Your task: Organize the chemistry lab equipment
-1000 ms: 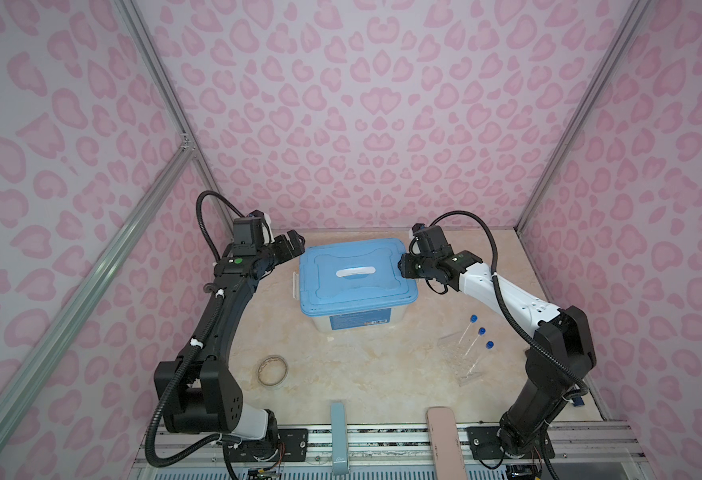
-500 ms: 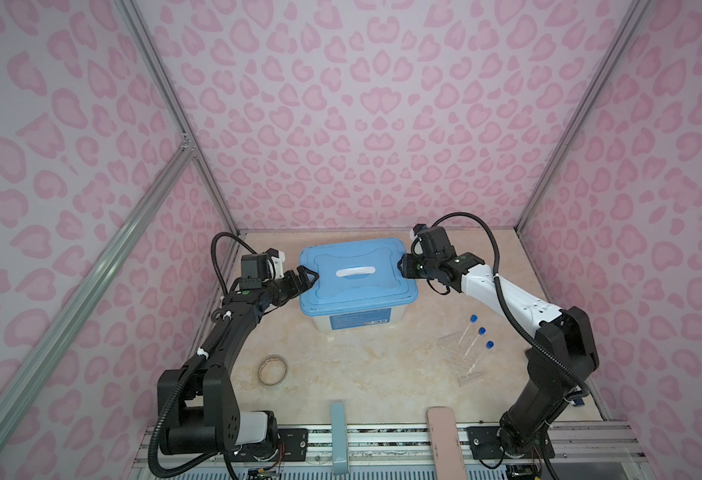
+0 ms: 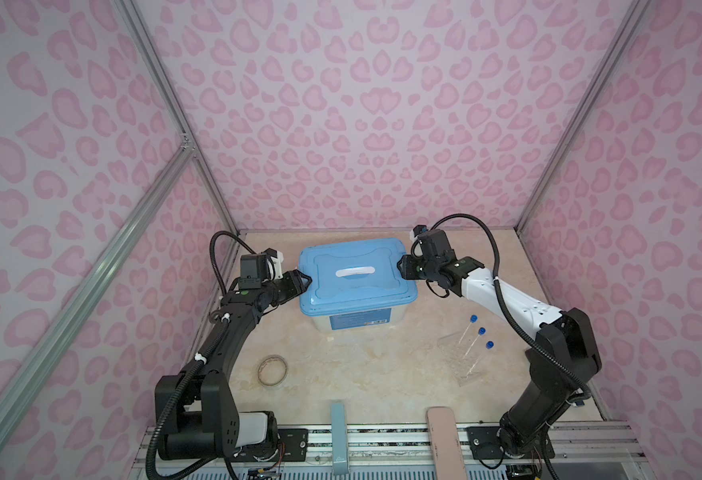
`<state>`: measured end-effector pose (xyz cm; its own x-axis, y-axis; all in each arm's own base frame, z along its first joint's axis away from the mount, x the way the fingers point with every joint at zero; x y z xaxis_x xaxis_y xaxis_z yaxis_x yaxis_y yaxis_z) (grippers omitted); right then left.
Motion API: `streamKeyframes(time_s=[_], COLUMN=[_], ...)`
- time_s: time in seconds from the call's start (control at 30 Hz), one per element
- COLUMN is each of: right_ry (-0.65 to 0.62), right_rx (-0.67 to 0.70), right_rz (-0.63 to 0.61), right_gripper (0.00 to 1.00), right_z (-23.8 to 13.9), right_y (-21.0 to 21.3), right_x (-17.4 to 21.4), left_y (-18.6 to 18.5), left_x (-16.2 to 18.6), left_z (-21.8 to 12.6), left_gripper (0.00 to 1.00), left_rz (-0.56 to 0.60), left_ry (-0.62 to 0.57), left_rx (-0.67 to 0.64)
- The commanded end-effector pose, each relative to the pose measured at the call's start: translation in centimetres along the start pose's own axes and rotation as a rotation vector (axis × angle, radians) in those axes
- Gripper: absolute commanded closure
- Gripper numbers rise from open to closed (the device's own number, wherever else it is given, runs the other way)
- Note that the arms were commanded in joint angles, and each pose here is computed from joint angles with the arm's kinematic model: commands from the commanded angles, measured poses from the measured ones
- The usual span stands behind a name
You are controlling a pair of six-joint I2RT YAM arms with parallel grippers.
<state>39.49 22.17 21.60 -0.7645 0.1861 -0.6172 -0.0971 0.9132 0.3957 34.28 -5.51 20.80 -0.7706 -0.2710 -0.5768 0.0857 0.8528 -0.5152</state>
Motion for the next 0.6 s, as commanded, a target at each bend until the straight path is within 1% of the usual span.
streamKeyframes(time_s=[0.0, 0.1, 0.2, 0.27, 0.33, 0.47, 0.57], right_ry=[0.154, 0.14, 0.12, 0.114, 0.102, 0.069, 0.035], right_rx=[0.097, 0.085, 0.061, 0.052, 0.038, 0.016, 0.006], right_rz=[-0.012, -0.011, -0.013, -0.014, -0.013, -0.023, -0.023], right_gripper=[0.55, 0.56, 0.56, 0.56, 0.56, 0.55, 0.52], right_z=[0.3, -0.1, -0.9, -1.3, -1.7, -2.8, -4.1], right_y=[-2.0, -1.8, -1.2, -0.9, -0.6, 0.0, 0.1], right_x=[3.6, 3.2, 2.6, 2.2, 1.8, 0.7, -0.6], left_y=[0.3, -0.2, -0.1, 0.1, 0.1, 0.1, -0.1], left_x=[0.5, 0.8, 1.1, 1.3, 1.8, 2.4, 2.0], left_z=[0.0, 0.2, 0.1, 0.2, 0.5, 1.1, 1.0], left_gripper=[0.44, 0.51, 0.52, 0.59, 0.6, 0.61, 0.62], left_rz=[0.06, 0.12, 0.161, 0.183, 0.197, 0.173, 0.168], left_ry=[0.05, 0.085, 0.112, 0.128, 0.137, 0.15, 0.133], left_rx=[-0.133, -0.236, -0.343, -0.381, -0.391, -0.358, -0.351])
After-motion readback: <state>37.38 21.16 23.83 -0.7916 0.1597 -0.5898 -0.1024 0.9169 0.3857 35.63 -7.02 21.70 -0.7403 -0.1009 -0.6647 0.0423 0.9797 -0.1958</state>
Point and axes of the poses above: each gripper's point midway between its finger pads, its own z axis out along the fingers, its own y axis along the line the jaws close on, x = y × z, the point moved 5 cm from there along -z, back along the fingers, and after that the axes turned 9 degrees about z, right-handed, at the moved point
